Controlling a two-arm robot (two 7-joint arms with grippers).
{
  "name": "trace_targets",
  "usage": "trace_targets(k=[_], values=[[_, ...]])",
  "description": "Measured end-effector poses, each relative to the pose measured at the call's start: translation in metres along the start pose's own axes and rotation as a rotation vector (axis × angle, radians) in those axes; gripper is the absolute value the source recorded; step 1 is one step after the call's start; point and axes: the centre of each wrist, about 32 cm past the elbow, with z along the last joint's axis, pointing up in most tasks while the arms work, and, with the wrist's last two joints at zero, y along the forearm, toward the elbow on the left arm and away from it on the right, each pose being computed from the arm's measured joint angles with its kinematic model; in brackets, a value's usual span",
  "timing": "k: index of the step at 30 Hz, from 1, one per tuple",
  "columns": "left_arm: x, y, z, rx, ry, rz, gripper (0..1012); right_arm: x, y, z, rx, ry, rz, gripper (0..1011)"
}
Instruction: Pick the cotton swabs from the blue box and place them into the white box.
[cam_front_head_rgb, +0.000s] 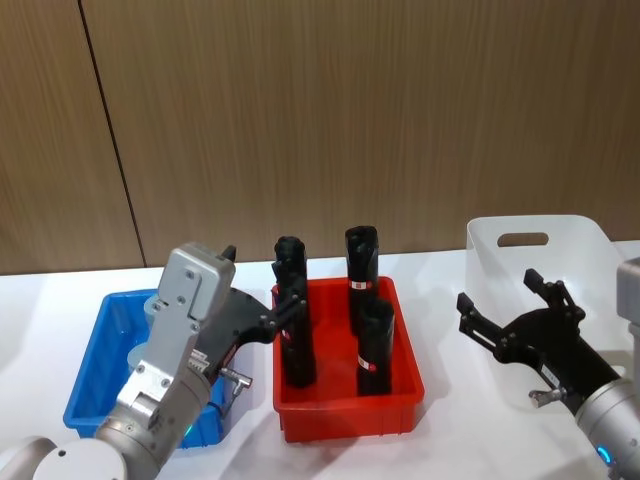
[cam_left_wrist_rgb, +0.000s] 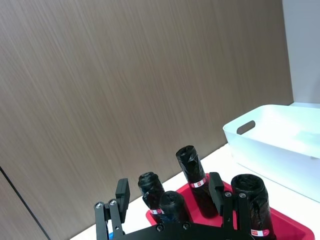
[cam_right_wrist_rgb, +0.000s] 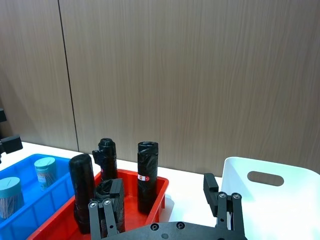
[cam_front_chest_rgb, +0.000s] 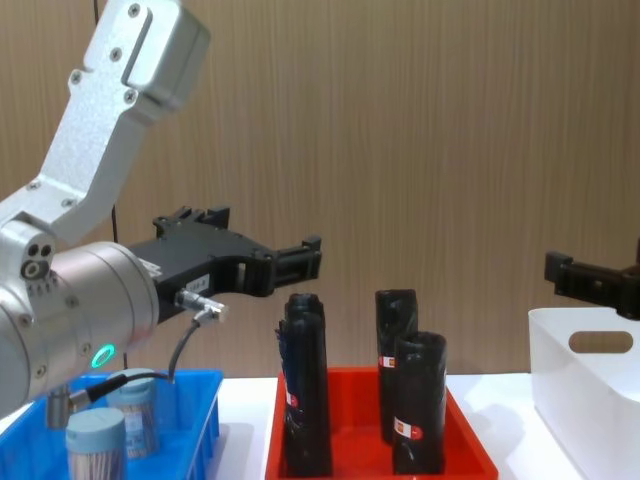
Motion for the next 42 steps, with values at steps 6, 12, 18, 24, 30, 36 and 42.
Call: trace_targets(k=[6,12,18,24,30,36,42], values=[[0.0016,0.0034,0.0038,0.01,-0.009,0.005,1004,0.0,0.0,0.0,0.0,0.0,0.0,1001],[0.0028,0.007,0.0071,0.027,-0.013,0.012,1004,0.0,0.0,0.0,0.0,0.0,0.0,1002],[0.0049,0.011,0.0094,0.059,0.008,0.018,1004,0.0,0.0,0.0,0.0,0.0,0.0,1001],[0.0075,0.0156,0.0091,0.105,0.052,0.045,1004,0.0,0.0,0.0,0.0,0.0,0.0,1001],[0.0099,0.0198,0.0077,0.147,0.087,0.085,1004,0.0,0.0,0.0,0.0,0.0,0.0,1001],[0.0166,0.025,0.0052,0.205,0.135,0.157,1004,0.0,0.0,0.0,0.0,0.0,0.0,1001],[0.0247,0.028,0.0012,0.252,0.172,0.206,1004,0.0,0.0,0.0,0.0,0.0,0.0,1001]])
